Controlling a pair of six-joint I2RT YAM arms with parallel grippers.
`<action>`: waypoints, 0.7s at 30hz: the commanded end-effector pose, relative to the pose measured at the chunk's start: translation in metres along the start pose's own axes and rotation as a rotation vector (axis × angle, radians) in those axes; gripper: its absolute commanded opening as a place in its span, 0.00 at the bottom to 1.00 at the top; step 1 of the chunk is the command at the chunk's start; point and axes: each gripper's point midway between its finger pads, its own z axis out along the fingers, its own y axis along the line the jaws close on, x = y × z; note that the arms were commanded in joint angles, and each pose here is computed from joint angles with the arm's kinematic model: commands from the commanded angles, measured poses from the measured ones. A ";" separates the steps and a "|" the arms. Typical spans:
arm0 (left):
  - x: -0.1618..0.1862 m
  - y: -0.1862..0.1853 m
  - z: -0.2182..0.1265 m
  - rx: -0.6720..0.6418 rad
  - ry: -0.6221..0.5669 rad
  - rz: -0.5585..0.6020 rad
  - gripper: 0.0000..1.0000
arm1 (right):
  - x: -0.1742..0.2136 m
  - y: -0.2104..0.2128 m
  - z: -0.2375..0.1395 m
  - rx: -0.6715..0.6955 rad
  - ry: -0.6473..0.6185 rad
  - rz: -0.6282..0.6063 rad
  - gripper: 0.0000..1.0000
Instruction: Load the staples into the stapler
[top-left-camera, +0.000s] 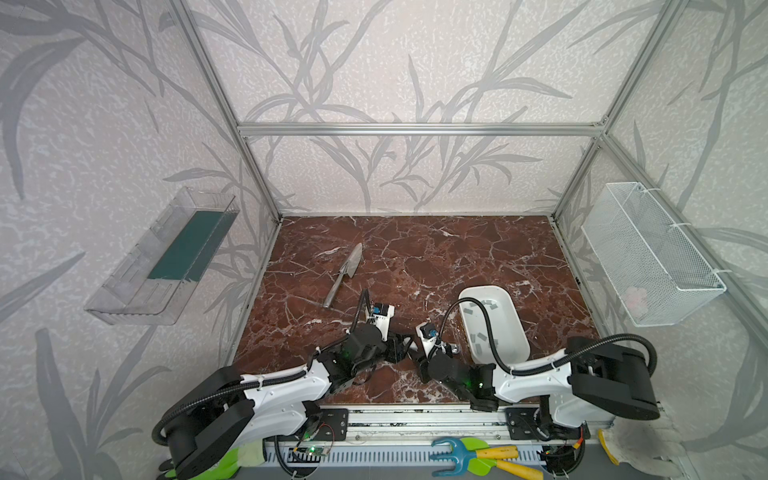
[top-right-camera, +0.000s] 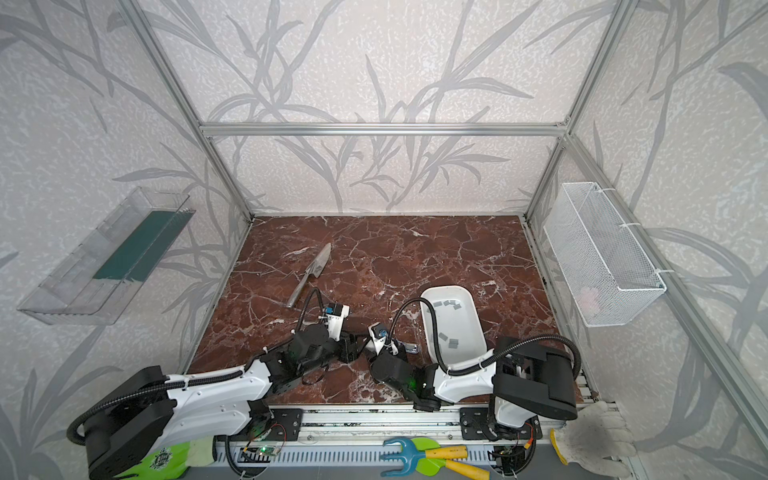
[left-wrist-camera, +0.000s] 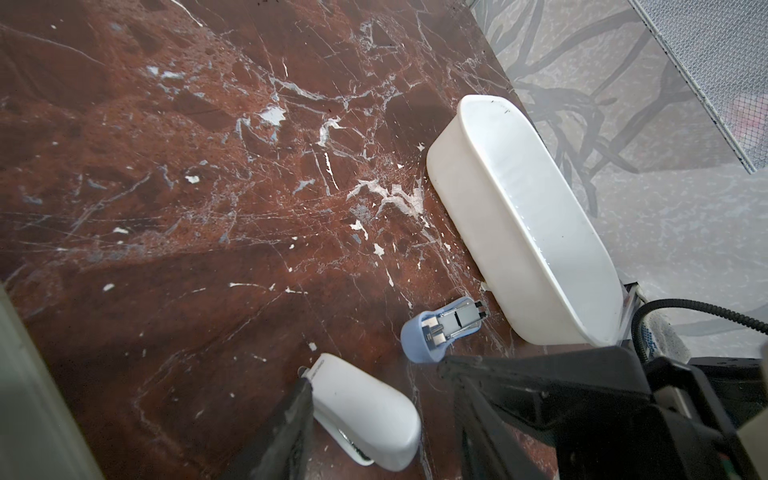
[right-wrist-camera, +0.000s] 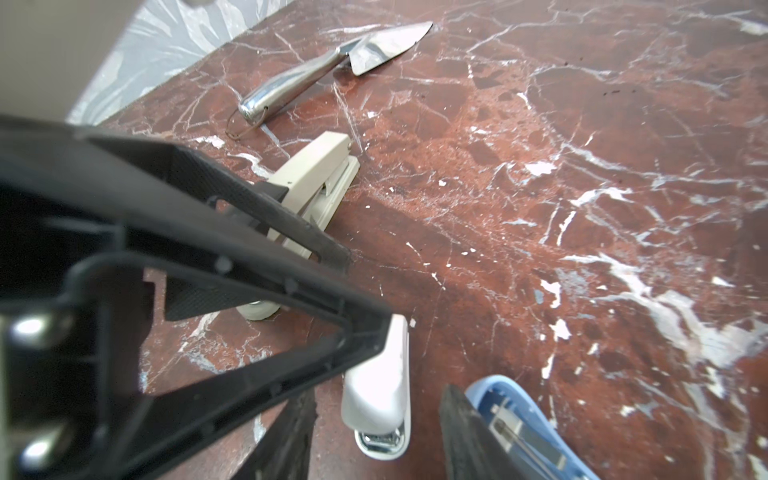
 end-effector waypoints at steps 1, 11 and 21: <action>0.003 0.007 -0.003 -0.030 -0.002 0.011 0.56 | -0.005 -0.004 -0.008 0.021 -0.008 -0.011 0.51; 0.005 0.015 0.003 -0.072 0.004 0.011 0.56 | -0.008 0.000 0.010 0.119 0.043 -0.057 0.40; 0.010 0.016 0.013 -0.080 0.036 0.026 0.55 | 0.022 0.001 0.029 0.139 0.099 -0.071 0.32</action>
